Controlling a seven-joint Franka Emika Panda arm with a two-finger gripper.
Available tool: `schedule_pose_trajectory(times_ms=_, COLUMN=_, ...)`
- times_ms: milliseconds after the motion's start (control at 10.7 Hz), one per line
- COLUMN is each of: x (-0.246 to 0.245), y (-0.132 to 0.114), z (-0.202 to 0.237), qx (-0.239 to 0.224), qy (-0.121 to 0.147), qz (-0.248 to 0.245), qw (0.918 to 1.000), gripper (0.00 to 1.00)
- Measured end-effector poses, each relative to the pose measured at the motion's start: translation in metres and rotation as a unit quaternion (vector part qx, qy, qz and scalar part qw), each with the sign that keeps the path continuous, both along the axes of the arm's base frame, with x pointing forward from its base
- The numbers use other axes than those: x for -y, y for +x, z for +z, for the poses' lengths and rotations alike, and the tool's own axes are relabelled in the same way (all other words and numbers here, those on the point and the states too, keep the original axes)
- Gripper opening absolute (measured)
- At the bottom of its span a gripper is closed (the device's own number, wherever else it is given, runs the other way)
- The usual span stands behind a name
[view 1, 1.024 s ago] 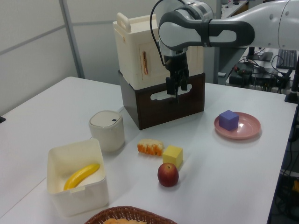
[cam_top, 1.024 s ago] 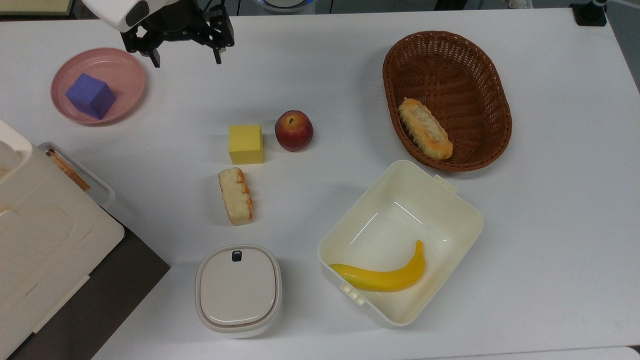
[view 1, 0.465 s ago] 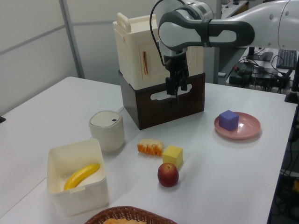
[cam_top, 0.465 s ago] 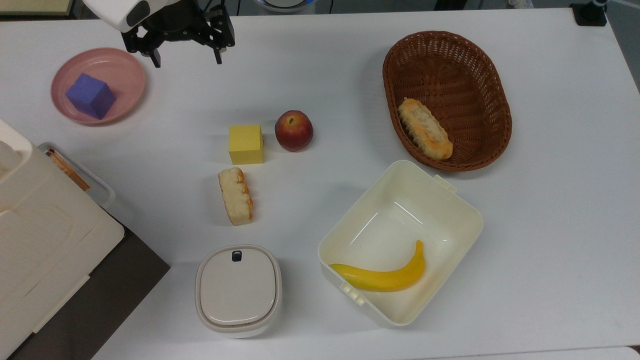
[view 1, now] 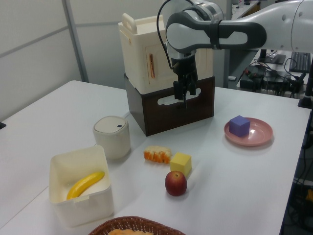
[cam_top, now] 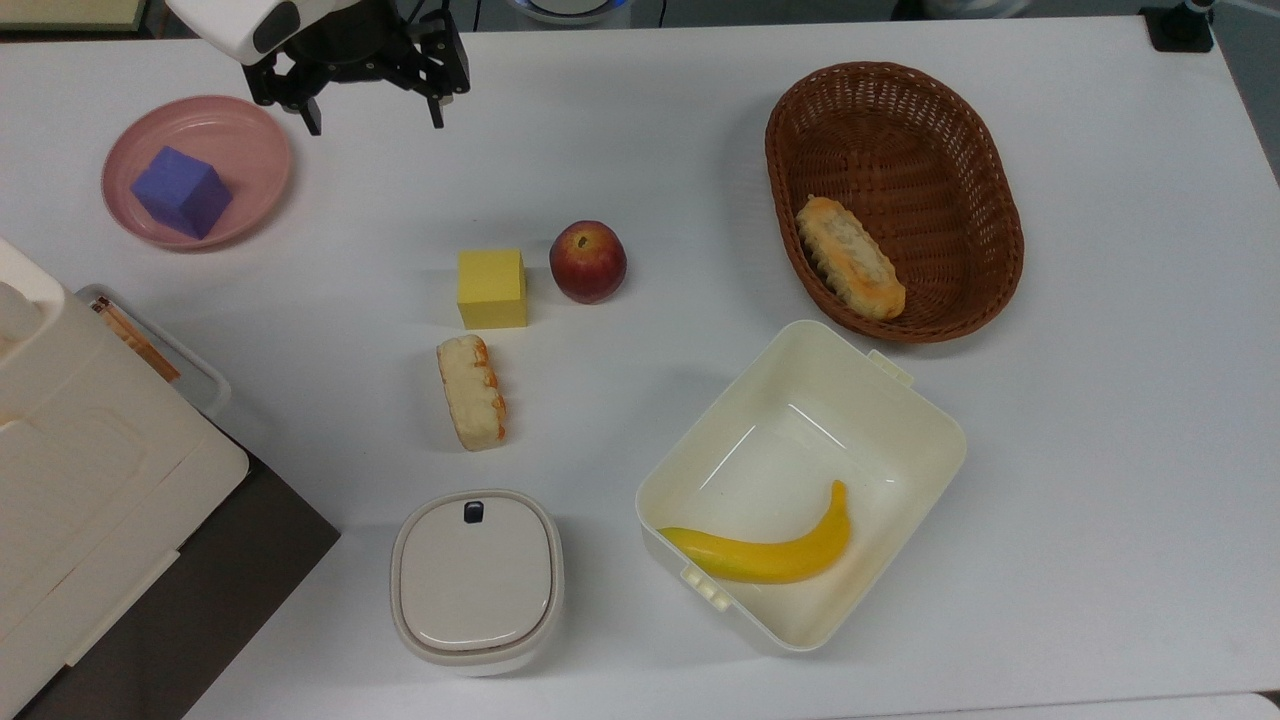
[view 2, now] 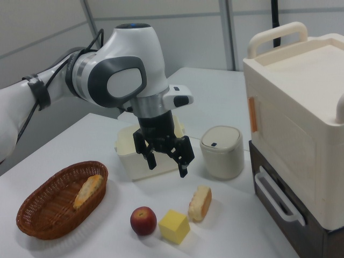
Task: Put the purple cube on the table
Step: 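Move the open gripper toward the purple cube on the pink plate, then lower the gripper over the purple cube on the pink plate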
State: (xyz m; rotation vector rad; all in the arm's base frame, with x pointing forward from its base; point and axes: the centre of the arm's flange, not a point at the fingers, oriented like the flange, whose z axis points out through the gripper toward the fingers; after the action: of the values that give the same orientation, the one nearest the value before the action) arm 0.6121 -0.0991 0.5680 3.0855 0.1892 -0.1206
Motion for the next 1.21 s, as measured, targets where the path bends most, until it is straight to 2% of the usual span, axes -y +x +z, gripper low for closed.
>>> schedule_pose_trajectory(times_ms=372, x=0.001, y=-0.002, z=0.007, qx=0.005, qy=-0.003, qz=0.000, qw=1.0000, gripper=1.00)
schedule_pose_trajectory(times_ms=651, x=0.005, y=-0.005, z=0.009, qx=0.002, qy=-0.009, qz=0.022, qw=0.9997, gripper=1.00)
schedule_pose_trajectory(times_ms=1210, x=0.023, y=-0.008, z=0.009, qx=0.000, qy=-0.010, qz=0.007, qw=0.9999, gripper=1.00)
